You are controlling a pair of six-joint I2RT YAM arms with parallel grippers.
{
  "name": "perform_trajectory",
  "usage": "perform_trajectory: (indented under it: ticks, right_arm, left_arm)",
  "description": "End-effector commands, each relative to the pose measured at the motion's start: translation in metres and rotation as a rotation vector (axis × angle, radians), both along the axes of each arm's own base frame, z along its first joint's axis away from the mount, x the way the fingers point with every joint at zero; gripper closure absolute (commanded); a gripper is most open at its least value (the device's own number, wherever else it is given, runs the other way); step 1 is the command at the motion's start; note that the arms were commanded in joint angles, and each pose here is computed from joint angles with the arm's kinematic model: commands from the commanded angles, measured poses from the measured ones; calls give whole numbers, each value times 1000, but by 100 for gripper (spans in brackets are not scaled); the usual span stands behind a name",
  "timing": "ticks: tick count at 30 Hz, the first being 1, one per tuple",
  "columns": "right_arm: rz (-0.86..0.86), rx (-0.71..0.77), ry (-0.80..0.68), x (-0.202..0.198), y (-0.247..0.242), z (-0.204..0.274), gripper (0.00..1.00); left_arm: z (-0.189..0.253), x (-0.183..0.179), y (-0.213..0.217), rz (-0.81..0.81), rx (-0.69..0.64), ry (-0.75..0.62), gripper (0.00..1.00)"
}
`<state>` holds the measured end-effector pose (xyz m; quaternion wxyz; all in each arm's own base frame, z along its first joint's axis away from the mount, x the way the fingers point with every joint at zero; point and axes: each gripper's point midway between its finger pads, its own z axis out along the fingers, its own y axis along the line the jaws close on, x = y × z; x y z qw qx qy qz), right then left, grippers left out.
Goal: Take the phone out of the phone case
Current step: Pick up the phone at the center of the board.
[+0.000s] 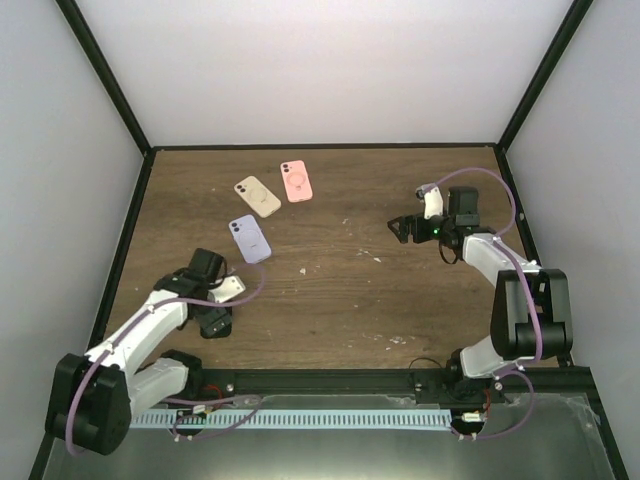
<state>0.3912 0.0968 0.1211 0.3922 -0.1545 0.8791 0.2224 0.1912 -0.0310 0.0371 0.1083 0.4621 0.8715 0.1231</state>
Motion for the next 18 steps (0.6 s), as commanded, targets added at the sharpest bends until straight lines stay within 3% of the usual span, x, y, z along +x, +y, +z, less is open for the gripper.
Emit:
perform_trajectory:
  ticks: [1,7,11,18]
  right_arm:
    - [7,1,-16,5,4,9,0]
    - [9,2,-12,4,4,8,0]
    - [14,8,-8,4,5,7,0]
    - [15,9,-3,4,6,6,0]
  left_arm:
    - [-4,11,43,64,119,-46,0]
    - [4,15,53,167,27,-23,0]
    - [28,18,24,157,-125,-49,0]
    - [12,9,-2,76,-84,-41,0]
